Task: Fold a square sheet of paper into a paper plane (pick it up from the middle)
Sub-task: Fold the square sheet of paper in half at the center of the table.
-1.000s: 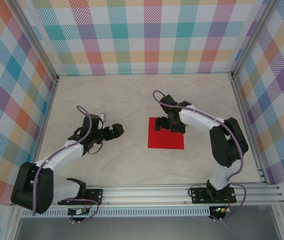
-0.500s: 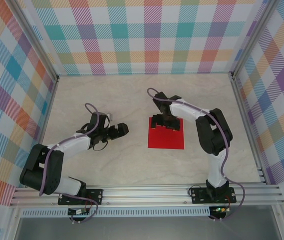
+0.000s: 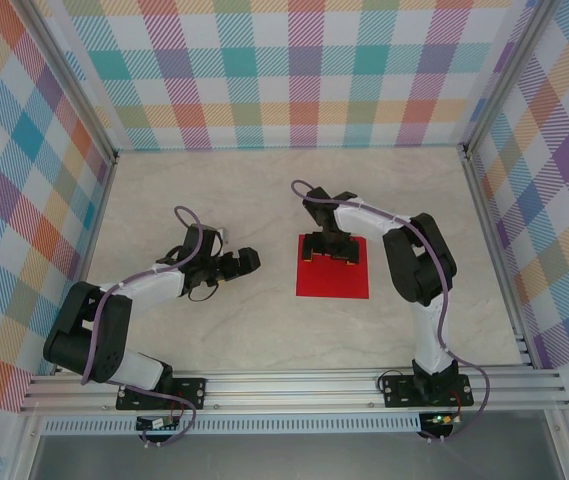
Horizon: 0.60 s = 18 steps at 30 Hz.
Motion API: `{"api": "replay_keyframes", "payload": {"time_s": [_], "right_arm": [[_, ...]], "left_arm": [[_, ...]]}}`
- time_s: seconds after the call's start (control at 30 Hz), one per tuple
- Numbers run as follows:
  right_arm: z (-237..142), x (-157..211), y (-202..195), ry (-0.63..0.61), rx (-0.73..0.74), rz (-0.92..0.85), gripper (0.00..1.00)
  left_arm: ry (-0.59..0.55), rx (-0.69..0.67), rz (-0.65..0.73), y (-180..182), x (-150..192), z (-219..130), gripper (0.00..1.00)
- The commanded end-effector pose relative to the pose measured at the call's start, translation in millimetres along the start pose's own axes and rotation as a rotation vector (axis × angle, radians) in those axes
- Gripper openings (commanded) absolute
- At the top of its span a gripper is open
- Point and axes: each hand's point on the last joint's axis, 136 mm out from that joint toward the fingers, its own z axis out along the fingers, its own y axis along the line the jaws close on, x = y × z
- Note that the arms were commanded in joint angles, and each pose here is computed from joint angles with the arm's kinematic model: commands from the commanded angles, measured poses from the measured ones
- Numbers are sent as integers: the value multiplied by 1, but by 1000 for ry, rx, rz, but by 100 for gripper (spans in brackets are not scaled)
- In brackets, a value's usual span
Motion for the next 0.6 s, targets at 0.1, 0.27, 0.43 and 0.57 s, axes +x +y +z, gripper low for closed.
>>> {"api": "replay_keyframes", "payload": {"time_s": [0.1,0.27,0.43,0.57], "right_arm": [[39,33,-17,129,70,-8,100],[44,38,-18,142,69,-7,100],[46,41,-20,148,69,-13,97],[40,39,-18,134,54,-18,95]], "left_arm": [[4,30,24,-12,-3,-1,100],[4,35,27,-14,-4,-2,100],[1,41,30,-16,-3,-7,100],[-4,43,32,-16,-1,-10,100]]}}
